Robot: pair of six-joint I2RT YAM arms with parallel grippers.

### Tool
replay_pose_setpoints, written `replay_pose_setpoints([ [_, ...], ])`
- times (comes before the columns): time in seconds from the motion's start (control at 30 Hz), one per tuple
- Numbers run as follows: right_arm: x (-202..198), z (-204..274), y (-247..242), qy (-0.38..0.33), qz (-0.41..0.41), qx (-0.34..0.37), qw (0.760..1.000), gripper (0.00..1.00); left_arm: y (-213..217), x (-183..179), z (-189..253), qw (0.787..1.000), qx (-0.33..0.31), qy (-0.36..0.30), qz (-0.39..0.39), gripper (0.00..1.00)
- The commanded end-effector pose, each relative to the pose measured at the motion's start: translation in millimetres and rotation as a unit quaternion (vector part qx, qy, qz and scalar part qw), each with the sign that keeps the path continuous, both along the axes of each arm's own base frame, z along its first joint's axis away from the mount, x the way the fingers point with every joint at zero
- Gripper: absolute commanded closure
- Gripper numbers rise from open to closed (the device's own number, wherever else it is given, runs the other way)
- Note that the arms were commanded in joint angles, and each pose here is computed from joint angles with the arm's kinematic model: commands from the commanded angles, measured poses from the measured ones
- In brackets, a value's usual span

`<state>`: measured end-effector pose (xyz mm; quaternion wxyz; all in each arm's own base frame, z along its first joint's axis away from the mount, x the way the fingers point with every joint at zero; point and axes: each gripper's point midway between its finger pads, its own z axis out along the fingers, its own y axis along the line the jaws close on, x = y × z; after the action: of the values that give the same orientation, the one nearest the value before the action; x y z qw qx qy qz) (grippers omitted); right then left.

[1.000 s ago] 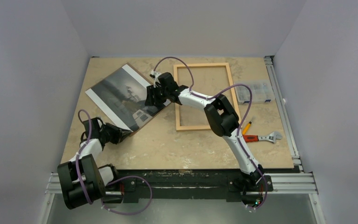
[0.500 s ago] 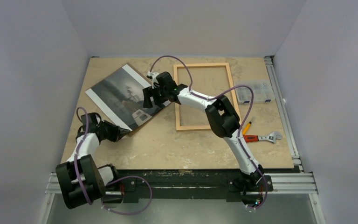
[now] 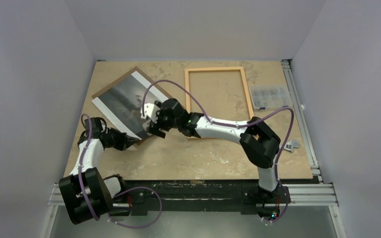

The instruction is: Take the photo out of the frame

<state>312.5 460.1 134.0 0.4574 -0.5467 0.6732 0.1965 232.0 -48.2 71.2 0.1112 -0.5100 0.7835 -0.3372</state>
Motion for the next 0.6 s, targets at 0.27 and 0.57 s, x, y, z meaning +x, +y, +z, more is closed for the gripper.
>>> replay_pose_setpoints([
  [0.27, -34.2, 10.3, 21.3, -0.144, 0.093, 0.017, 0.985, 0.20, -10.8, -1.4, 43.2, 0.999, -0.030, -0.033, -0.010, 1.00],
  [0.57, -45.1, 2.6, 27.4, -0.211, 0.117, 0.008, 0.970, 0.27, -17.0, -10.0, 68.8, 0.997, -0.029, -0.066, -0.013, 1.00],
])
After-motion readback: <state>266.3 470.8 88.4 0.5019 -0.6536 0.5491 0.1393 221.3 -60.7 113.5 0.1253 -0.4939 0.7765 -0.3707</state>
